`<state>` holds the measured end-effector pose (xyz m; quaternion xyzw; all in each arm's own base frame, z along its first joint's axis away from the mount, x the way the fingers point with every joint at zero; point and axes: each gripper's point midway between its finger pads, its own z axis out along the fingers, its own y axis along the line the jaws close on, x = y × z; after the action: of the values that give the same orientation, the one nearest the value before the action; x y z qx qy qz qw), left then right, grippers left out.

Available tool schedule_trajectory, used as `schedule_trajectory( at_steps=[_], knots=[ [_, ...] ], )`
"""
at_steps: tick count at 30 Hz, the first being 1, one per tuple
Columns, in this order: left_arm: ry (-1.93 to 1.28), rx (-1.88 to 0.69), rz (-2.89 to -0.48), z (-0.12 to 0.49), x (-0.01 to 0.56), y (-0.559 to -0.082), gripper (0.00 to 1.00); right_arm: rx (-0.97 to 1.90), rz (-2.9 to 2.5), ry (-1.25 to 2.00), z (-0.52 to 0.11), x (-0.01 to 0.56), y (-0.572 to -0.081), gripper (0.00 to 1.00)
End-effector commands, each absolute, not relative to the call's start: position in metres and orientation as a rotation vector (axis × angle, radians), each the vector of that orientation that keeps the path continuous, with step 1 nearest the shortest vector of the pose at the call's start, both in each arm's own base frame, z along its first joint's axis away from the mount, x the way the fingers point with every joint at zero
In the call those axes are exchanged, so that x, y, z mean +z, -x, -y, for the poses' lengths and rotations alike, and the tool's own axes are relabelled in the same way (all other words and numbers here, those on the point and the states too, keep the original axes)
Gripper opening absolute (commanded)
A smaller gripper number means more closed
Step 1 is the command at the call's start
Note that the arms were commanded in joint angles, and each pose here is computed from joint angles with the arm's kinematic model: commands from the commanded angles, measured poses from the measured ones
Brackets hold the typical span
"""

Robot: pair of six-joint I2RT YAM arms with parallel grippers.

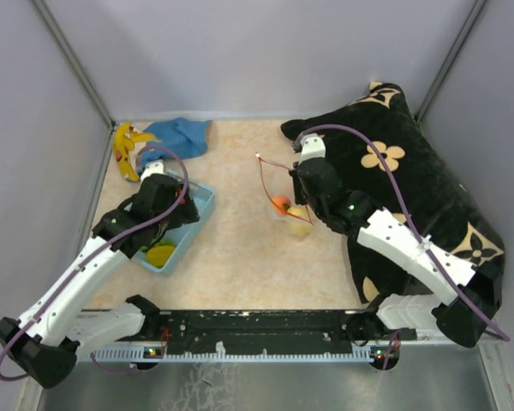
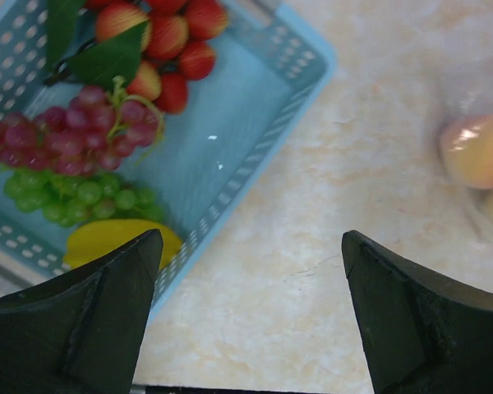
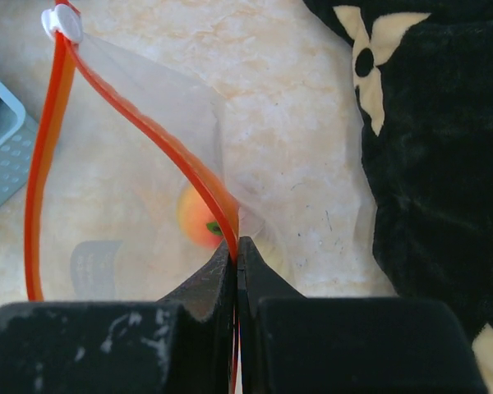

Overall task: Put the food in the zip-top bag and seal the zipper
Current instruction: Pick up the fake fruit from the corner of the board.

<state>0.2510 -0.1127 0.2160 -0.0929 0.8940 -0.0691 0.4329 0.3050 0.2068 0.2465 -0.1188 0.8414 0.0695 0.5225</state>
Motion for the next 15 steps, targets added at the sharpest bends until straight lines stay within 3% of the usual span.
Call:
schedule_trajectory(
  at_steps=[1,15],
  knots=[
    [0.434,-0.075,-2.355,0.078,0.179,-0.234,0.96,0.21,-1.914,0.237,-0.207,0.273,-0.31,0.0],
    [0.931,0.193,-2.457,0.029,0.124,-0.213,0.99,0.247,-1.891,0.245,-0.206,0.276,-0.304,0.0]
  ],
)
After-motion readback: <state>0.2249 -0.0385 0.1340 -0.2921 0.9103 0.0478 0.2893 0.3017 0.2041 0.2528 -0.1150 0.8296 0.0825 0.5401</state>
